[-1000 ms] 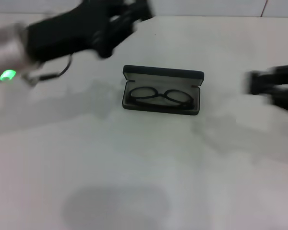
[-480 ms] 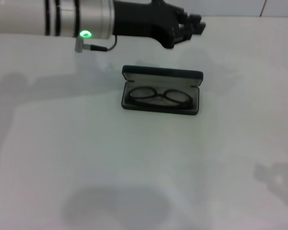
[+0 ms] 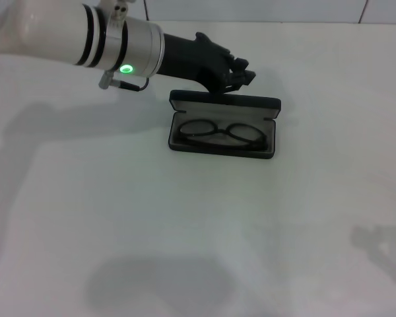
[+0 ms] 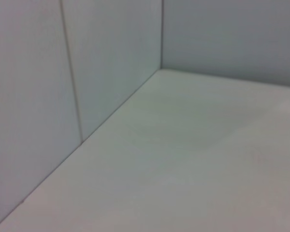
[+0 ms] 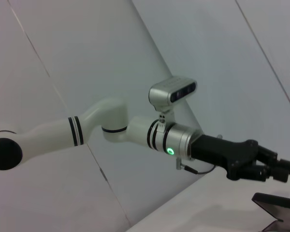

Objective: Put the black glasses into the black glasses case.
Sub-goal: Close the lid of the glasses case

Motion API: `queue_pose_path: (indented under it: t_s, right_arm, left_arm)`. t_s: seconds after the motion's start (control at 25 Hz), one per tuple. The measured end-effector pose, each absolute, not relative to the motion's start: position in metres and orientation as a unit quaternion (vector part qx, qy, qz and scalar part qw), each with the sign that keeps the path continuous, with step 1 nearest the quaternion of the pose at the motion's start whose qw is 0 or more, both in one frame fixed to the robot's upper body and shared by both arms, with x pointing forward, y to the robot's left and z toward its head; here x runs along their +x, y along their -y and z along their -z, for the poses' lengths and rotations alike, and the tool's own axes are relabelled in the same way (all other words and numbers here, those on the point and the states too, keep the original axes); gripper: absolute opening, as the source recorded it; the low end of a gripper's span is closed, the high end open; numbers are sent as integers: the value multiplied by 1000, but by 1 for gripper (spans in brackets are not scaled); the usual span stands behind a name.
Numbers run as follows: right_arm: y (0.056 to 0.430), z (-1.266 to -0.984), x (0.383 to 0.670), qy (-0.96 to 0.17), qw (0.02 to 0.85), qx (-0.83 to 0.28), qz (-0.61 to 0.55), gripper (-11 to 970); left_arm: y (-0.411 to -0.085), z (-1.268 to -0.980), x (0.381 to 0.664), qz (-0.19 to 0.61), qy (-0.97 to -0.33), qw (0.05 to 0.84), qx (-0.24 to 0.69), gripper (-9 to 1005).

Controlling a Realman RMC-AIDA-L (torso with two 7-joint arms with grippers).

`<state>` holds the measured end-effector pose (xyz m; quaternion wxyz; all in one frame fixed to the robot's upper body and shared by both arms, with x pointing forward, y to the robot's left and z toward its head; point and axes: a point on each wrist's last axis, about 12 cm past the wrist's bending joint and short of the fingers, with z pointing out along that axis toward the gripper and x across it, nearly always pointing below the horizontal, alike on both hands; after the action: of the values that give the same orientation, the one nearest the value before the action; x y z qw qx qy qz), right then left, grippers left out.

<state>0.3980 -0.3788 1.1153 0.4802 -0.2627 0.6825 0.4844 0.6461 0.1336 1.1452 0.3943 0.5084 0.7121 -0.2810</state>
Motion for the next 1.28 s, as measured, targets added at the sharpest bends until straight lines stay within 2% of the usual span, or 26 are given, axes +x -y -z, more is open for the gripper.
queue_pose_path:
  t_s: [0.32,1.28]
  right_arm:
    - [374,-1113,407,-683,475,-263,-489,145]
    - [370,-1105,415,-687,475,-256,-487,161]
  left_arm:
    - [-138,-1128,643,252,-729,392,501,233]
    - [-131,-1119,634,252,-726,363,526,230]
